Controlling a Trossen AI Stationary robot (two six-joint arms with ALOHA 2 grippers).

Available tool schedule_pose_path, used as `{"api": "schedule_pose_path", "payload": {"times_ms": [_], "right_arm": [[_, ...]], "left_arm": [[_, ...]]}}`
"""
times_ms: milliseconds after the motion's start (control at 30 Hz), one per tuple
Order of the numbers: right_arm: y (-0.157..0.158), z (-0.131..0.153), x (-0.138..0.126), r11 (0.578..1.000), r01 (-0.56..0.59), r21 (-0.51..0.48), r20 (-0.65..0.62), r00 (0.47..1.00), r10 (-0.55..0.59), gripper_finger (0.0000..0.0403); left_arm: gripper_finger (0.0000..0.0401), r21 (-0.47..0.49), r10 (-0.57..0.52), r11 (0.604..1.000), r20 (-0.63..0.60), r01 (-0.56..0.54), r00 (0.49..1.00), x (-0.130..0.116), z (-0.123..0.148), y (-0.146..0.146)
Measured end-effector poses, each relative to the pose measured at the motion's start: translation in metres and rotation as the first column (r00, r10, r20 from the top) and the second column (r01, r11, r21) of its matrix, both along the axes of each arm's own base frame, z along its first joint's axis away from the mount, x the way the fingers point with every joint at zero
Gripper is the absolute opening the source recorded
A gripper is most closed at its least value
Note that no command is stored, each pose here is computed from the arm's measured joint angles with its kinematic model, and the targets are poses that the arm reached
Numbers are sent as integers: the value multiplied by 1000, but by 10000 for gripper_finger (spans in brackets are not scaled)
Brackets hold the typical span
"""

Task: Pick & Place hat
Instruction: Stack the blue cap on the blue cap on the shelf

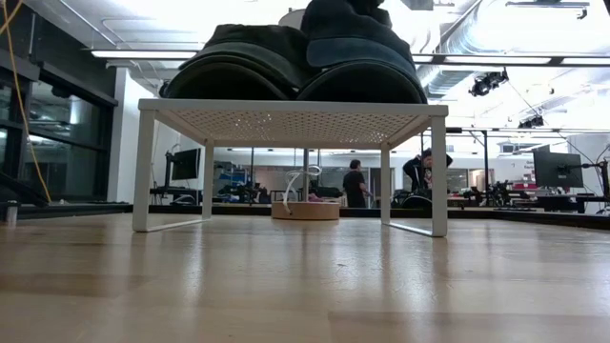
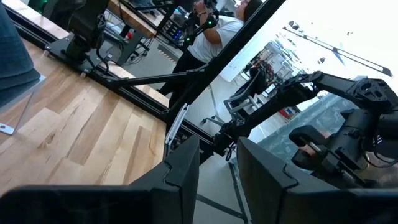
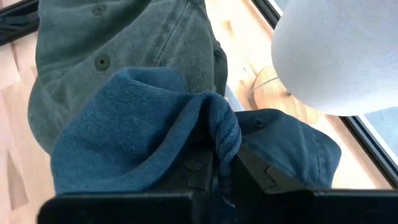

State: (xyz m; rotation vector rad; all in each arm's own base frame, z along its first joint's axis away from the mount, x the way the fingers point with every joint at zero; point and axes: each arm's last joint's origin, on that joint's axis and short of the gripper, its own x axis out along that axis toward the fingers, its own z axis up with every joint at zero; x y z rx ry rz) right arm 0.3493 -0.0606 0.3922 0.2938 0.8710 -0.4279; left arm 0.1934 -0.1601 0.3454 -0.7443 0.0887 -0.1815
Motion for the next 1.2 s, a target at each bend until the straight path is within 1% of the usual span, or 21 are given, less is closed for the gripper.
{"api": "schedule_pose_path", "payload": {"times_ms": [200,333,467,700,833,1000,1200], "right_arm": [[1,-1,2,1000,-6,5,0,1000,6,34],[2,0,0,1000,-14,14,8,1000,14,44],[2,1,0,1000,-19,23,10,1000,19,68],[2,1,0,999,-9,38,14,1000,9,131],[2,5,-3,999,-6,37,32,999,5,158],[3,15,-9,1000,-11,27,79,997,9,177],[5,29,-19,999,-25,23,148,989,22,181]], "left_arm": [[106,7,-1,1000,19,0,1000,0,2,0],[106,11,-1,1000,19,1,1000,0,2,0],[106,12,-1,1000,18,1,1000,0,2,0],[106,12,-19,1000,18,19,1000,0,2,-1],[106,12,-19,1000,18,19,1000,0,2,-1],[106,12,-18,1000,18,18,1000,0,2,-1],[106,13,-15,1000,26,14,1000,0,2,-1]]}}
